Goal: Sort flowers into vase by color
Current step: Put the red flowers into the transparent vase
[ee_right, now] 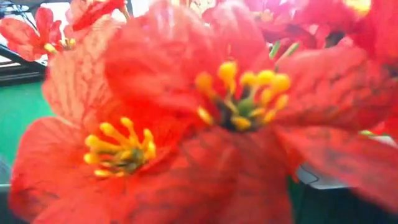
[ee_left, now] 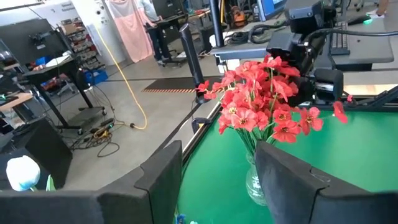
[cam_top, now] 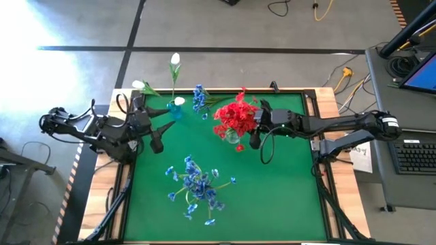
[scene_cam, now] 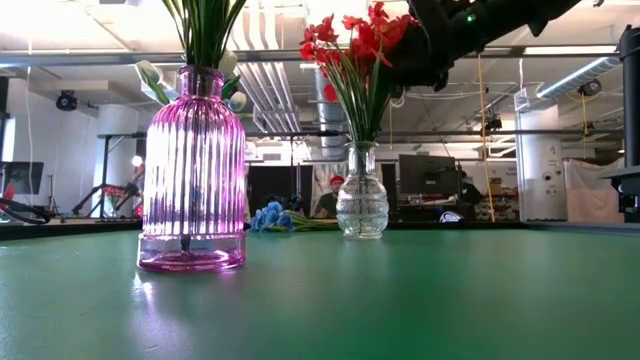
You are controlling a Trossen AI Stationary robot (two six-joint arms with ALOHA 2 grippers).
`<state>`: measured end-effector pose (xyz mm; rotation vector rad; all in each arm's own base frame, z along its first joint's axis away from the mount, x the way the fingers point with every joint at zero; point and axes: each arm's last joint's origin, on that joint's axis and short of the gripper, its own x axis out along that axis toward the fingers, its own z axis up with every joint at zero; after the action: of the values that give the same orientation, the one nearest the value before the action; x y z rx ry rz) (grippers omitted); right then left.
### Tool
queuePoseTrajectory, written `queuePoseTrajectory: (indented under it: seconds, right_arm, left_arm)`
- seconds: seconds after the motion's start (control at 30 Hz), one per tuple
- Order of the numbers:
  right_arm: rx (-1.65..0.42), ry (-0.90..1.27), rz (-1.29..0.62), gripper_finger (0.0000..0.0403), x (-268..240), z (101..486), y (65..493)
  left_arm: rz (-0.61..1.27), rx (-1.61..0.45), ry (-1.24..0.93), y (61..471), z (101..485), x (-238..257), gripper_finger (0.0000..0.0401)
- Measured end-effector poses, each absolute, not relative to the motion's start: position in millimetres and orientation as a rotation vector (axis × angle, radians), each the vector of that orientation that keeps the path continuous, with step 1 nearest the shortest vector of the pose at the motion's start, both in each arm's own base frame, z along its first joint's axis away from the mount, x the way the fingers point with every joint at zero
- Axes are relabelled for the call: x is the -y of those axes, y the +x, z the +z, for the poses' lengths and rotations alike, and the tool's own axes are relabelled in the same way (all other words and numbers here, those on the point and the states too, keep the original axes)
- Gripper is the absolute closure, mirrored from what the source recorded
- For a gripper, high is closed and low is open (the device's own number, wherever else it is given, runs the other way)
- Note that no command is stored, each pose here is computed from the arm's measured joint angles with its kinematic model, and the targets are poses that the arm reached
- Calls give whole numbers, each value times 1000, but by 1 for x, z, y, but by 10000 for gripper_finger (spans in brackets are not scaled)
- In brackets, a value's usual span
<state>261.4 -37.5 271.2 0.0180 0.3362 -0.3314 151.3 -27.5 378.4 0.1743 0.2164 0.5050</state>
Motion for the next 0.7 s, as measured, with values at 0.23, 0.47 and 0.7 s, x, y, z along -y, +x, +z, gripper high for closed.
queuePoseTrajectory:
  seconds: [0.23, 0.47, 0.7]
  right_arm:
    - [-379, 48, -338, 218, 37, 267, 259]
    - [-405, 72, -339, 218, 36, 264, 259]
    - [-448, 98, -346, 218, 35, 265, 251]
  left_arm:
    - [549, -205, 170, 148, 380, 26, 217]
    - [583, -206, 174, 149, 380, 25, 217]
    - [584, -202, 168, 148, 380, 25, 217]
